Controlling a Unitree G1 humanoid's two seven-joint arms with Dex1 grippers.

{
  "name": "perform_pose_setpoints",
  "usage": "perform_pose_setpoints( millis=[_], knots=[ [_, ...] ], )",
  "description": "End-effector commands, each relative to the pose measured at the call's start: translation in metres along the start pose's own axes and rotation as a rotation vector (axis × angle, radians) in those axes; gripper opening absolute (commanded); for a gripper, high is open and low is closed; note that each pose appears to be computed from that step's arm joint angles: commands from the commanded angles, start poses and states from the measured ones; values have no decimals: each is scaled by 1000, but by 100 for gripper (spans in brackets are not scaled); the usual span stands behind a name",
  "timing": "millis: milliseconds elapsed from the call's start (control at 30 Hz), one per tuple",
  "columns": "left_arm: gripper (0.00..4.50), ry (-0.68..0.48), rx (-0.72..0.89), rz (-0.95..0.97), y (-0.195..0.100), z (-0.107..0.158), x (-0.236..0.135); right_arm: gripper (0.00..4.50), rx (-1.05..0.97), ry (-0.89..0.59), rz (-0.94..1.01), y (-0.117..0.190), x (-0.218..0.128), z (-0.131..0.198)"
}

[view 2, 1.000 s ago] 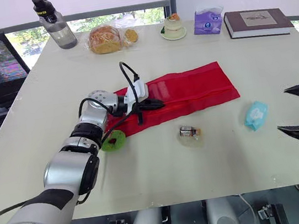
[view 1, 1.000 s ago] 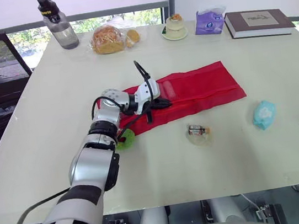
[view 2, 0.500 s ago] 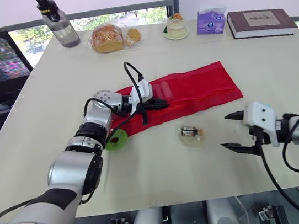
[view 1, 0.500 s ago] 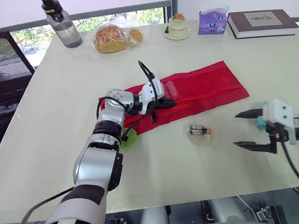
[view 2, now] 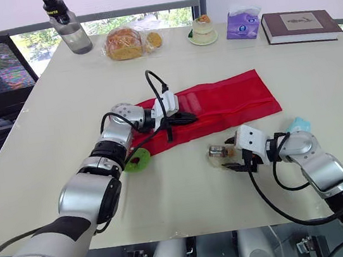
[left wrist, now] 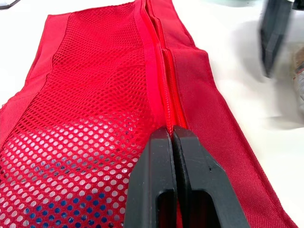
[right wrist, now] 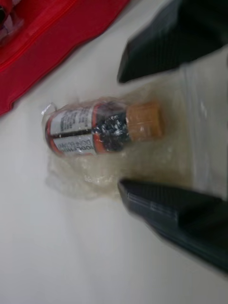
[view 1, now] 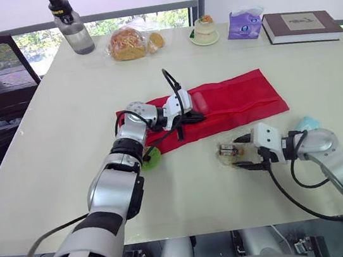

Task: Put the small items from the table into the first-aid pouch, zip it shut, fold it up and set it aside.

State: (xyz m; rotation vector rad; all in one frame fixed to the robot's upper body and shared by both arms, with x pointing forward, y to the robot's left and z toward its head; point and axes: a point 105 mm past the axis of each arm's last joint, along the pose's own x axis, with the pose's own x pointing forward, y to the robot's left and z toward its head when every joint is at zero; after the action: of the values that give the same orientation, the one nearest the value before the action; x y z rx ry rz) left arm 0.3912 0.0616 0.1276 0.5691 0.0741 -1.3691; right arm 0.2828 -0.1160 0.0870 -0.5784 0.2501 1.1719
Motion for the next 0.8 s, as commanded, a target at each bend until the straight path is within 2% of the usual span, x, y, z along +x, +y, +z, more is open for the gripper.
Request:
perform_pose_setpoints(
  millis=[33, 100, 267, 467, 800],
  knots=[
    [0, -28, 47, 10, 4, 12, 2, 161, -20, 8, -18, -1, -5, 0],
    [0, -29, 48, 10, 4, 12, 3, 44, -16, 4, -29, -1, -9, 2],
    [0, -46, 49, 5, 2, 15, 7, 39, 41, 24, -122, -9, -19, 7],
    [0, -85, 43, 3, 1, 22, 13, 39, 143, 124, -381, -40, -23, 9],
    [0, -152, 50, -79, -21, 32, 37, 39, 333, 171, -580, -63, -7, 10]
  ],
)
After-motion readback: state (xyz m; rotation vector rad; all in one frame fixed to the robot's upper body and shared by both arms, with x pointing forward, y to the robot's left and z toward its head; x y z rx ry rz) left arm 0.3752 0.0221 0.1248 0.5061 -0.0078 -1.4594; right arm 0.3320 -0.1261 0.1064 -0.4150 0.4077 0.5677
